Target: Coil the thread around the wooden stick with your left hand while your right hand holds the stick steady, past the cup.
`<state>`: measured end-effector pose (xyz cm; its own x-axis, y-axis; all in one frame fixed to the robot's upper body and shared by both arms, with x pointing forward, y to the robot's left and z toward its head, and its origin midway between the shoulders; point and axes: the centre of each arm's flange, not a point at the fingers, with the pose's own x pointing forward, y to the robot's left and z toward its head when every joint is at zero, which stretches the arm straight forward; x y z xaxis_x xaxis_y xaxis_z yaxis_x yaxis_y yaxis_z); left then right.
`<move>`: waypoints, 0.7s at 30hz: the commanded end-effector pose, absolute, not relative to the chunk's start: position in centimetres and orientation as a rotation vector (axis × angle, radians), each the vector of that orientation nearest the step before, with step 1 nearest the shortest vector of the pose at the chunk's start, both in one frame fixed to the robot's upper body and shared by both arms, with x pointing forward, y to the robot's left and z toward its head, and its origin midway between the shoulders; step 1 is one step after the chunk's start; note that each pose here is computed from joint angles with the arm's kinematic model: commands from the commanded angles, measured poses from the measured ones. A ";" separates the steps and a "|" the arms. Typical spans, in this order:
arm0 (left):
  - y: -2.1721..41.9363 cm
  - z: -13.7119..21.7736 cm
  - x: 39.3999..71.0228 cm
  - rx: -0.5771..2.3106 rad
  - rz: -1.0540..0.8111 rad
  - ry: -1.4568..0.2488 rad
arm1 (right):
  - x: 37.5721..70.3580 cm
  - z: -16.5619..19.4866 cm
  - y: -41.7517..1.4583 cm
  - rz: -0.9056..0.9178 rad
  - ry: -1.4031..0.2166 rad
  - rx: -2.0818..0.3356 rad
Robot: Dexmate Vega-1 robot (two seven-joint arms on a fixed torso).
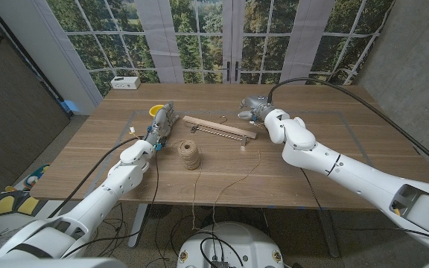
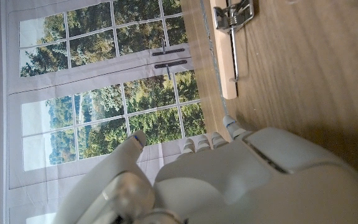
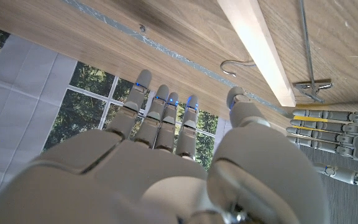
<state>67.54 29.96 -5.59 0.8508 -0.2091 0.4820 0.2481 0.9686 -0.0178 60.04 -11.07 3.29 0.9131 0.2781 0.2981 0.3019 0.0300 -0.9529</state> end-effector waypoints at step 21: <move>30.4 -5.9 68.0 -0.091 -0.246 -0.483 | 61.4 1.6 -9.2 0.070 -0.398 -1.610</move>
